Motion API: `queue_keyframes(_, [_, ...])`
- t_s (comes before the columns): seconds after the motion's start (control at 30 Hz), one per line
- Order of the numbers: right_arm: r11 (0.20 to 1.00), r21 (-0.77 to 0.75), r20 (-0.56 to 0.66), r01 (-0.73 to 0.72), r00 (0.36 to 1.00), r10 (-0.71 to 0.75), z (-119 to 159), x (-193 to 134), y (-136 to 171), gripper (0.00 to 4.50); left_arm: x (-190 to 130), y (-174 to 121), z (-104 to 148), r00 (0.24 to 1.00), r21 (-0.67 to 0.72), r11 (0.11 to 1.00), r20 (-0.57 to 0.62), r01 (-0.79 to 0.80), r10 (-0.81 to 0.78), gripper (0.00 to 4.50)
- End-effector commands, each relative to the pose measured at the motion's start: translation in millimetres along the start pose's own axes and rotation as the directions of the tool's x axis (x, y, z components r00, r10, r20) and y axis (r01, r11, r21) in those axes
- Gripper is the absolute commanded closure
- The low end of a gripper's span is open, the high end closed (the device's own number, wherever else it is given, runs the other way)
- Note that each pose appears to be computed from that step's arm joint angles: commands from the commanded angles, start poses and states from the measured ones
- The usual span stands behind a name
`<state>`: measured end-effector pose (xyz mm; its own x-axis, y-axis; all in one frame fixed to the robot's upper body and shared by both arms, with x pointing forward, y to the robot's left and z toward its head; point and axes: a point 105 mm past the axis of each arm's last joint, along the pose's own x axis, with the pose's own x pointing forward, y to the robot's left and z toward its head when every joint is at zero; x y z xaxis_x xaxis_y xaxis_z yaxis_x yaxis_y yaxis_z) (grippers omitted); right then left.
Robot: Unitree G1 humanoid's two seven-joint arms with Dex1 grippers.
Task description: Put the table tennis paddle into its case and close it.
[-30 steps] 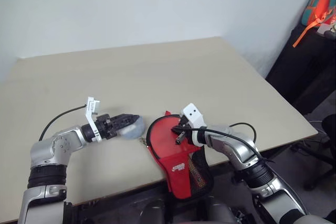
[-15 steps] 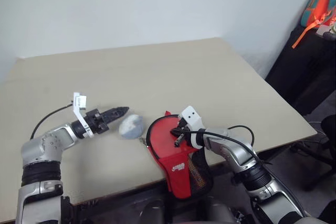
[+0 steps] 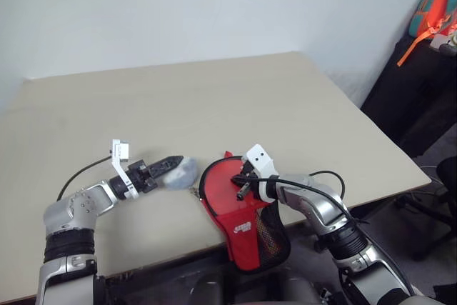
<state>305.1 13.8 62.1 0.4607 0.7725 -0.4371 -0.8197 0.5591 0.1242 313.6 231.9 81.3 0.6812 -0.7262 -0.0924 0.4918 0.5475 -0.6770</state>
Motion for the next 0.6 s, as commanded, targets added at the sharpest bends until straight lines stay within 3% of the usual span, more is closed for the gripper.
queue_keyframes(0.03, [1.0,-0.002,0.012,0.001,1.0,-0.001,3.8,-1.7,-0.6,4.45,6.8,-11.3,-7.5,0.999,0.028,0.999,-0.033,0.037,-0.036,1.08])
queue_keyframes(0.6, [1.0,-0.003,0.004,-0.005,1.0,0.005,-2.1,-0.4,0.1,4.45,12.5,-22.1,-24.0,0.991,0.022,0.997,-0.116,0.074,-0.071,1.08])
